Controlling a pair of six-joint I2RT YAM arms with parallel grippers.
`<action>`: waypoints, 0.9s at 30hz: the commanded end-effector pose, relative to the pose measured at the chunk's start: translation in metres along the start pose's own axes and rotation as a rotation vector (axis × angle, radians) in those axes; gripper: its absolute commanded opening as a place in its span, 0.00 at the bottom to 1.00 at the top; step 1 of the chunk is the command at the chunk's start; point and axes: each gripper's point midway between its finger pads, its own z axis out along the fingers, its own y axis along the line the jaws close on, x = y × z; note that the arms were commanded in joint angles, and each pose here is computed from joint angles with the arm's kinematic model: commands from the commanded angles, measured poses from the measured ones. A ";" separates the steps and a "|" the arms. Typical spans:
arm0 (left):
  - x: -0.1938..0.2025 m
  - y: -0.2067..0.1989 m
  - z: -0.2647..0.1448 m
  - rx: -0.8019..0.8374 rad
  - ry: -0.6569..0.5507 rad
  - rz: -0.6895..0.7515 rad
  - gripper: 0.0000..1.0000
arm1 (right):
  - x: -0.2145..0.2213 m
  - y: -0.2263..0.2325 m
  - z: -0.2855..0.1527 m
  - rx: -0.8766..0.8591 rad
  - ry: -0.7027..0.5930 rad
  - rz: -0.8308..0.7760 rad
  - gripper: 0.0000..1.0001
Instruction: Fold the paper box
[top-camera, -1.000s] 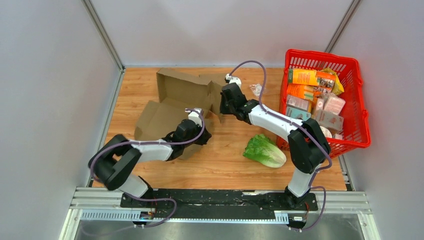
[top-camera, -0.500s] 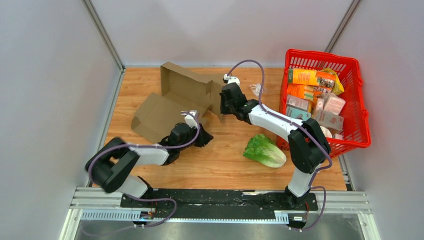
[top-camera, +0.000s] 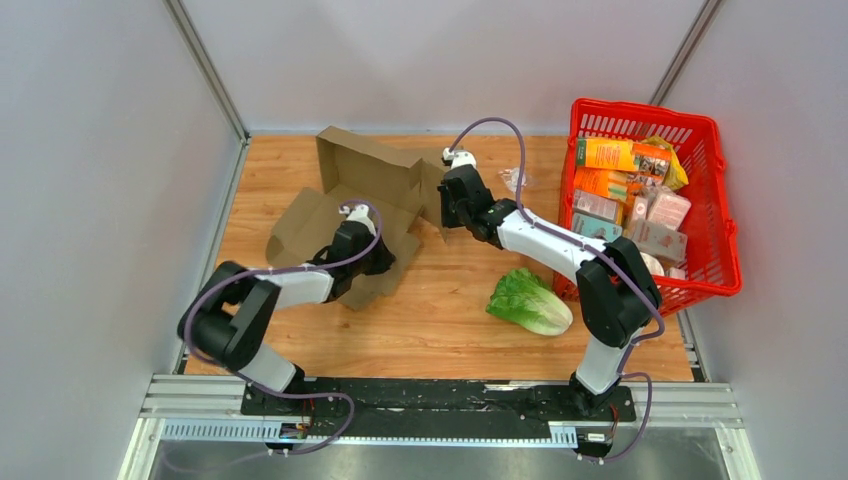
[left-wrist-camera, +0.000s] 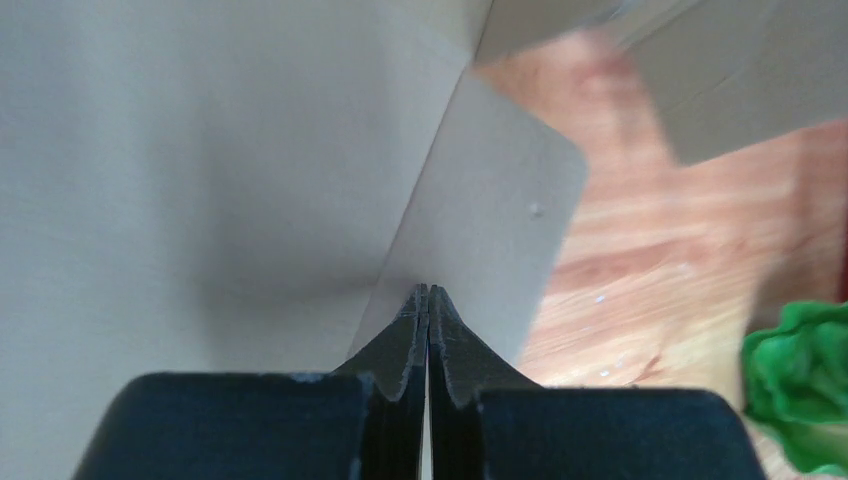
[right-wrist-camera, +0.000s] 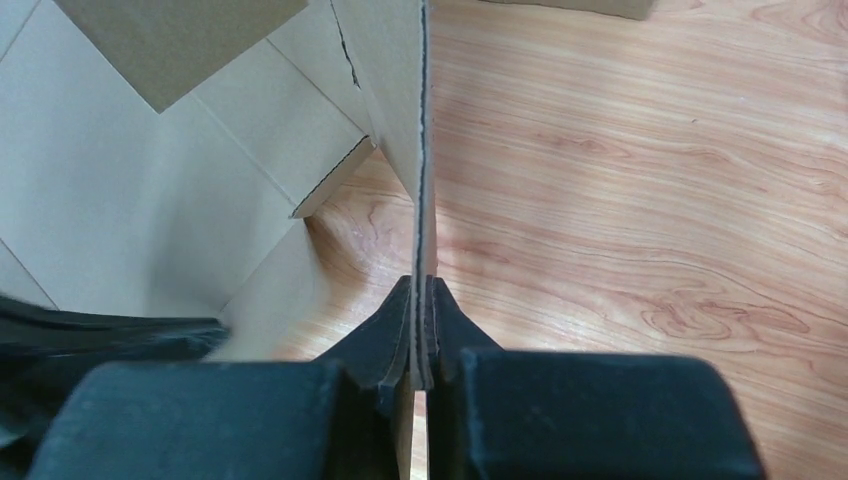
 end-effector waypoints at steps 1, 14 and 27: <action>0.035 -0.020 0.021 0.124 0.087 -0.061 0.02 | -0.036 0.014 -0.013 -0.030 -0.096 0.019 0.07; 0.064 0.003 0.030 0.043 0.108 -0.126 0.01 | -0.018 0.069 -0.007 -0.117 -0.064 0.349 0.19; 0.072 0.007 0.032 0.051 0.110 -0.150 0.01 | -0.013 0.070 -0.058 -0.576 0.028 -0.031 0.55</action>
